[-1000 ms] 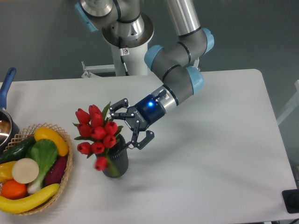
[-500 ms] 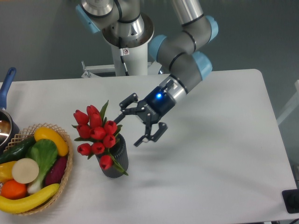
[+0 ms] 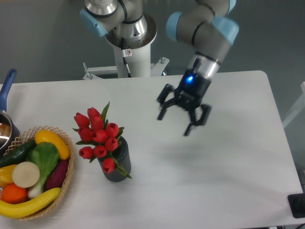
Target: Insert the flowers into the vase
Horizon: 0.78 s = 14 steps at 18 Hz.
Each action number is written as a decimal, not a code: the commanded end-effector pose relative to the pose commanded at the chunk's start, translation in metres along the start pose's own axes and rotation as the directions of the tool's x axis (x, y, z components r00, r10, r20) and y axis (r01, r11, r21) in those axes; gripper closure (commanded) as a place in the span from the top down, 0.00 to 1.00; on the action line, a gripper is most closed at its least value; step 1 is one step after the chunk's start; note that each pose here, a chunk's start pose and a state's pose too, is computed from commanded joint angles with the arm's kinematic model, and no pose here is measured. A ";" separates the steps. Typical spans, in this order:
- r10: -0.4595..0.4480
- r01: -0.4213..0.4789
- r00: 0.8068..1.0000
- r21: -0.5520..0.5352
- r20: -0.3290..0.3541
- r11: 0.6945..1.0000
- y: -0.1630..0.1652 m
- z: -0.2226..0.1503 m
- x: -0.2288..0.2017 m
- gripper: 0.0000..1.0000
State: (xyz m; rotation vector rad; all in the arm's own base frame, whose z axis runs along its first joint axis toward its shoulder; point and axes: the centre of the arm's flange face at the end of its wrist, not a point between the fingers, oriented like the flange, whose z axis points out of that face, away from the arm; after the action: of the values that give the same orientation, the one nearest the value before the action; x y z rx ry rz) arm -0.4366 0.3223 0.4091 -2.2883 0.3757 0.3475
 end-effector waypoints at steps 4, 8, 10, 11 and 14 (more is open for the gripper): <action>0.018 -0.009 0.997 -0.113 0.071 0.994 -0.001 -0.036 -0.017 1.00; 0.045 -0.020 0.992 -0.203 0.118 0.979 -0.002 -0.063 -0.031 1.00; 0.094 -0.067 0.990 -0.245 0.101 0.967 -0.001 -0.072 -0.033 1.00; 0.132 -0.106 0.988 -0.270 0.080 0.957 0.002 -0.079 -0.033 1.00; 0.249 -0.241 0.968 -0.360 -0.025 0.901 0.024 -0.098 -0.034 1.00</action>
State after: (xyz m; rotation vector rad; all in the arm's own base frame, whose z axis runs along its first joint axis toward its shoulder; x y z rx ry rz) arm -0.4638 0.2391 0.4706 -2.5967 0.6375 0.6125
